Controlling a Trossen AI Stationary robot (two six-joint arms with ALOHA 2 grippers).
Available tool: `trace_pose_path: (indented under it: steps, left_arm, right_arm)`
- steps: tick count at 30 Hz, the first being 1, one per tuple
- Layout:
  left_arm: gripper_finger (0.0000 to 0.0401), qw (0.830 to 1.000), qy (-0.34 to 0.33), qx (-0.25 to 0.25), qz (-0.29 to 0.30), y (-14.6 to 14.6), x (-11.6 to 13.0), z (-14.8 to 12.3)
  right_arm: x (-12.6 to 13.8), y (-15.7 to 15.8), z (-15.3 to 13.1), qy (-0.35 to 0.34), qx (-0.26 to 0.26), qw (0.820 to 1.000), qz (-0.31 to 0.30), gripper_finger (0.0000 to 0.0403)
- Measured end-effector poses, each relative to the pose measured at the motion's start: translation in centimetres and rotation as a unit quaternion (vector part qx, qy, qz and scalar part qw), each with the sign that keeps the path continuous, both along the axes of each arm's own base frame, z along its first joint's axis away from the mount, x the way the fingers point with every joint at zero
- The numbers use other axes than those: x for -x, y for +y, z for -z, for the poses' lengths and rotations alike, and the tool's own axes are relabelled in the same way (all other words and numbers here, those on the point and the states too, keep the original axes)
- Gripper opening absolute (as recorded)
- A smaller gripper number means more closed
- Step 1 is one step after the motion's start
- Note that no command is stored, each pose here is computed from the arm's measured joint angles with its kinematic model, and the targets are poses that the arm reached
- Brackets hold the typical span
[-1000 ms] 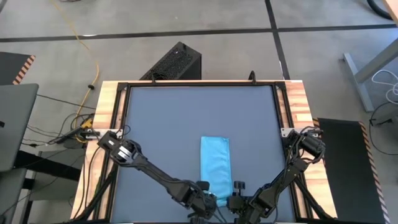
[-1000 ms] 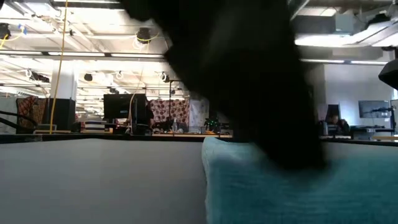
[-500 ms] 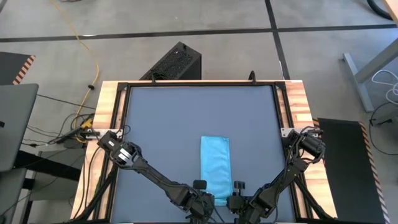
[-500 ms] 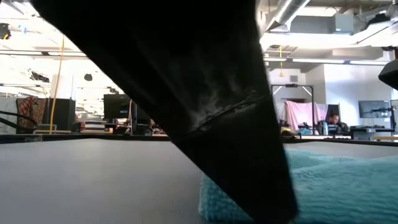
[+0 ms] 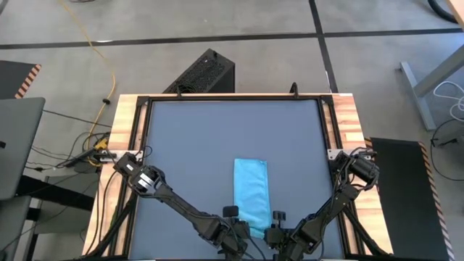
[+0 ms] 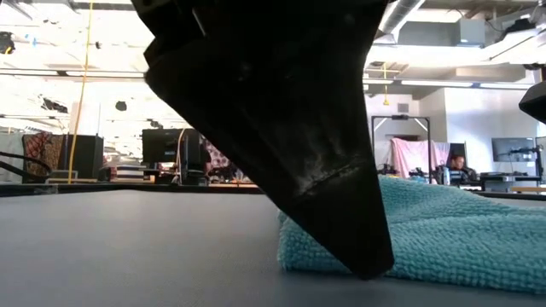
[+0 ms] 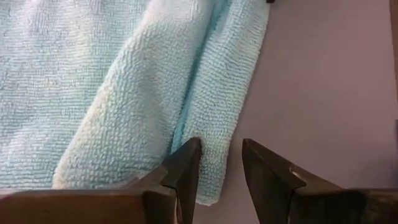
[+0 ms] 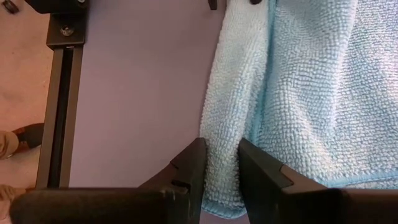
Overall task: Roll towel
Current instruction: Roll the blue microfiber towel
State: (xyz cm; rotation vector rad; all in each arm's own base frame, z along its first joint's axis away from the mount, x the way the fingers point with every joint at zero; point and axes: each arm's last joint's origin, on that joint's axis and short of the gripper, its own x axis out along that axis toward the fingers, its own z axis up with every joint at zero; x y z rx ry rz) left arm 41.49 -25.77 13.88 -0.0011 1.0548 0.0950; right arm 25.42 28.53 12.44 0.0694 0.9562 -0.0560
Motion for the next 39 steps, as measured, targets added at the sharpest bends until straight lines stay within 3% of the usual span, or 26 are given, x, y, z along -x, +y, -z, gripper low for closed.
trace_pose_path:
  steps: [5,13,27,32,39]
  left_arm:
    - [0.0097,1.0,0.011,-0.003,-0.007,0.2,0.2,0.2]
    - [0.0007,1.0,0.024,0.013,0.0,0.0,0.4,0.2]
    - [0.0,0.994,0.037,0.101,0.027,-1.8,0.8,0.1]
    - [0.0,0.993,0.028,0.117,0.016,-2.0,0.4,-0.6]
    - [0.0,0.992,0.024,0.123,0.018,-2.2,0.3,-1.0]
  right_arm:
    - [0.0,0.0,0.0,0.005,-0.004,1.0,-0.003,0.0116]
    - [0.0,0.0,0.0,0.009,-0.007,1.0,-0.006,0.0116]
    - [0.5,-0.5,-1.6,0.016,-0.017,1.0,-0.001,0.0116]
    - [0.9,0.0,-1.6,0.04,-0.054,0.998,0.005,0.0116]
    - [1.9,0.3,-1.5,0.041,-0.04,0.998,0.015,0.0116]
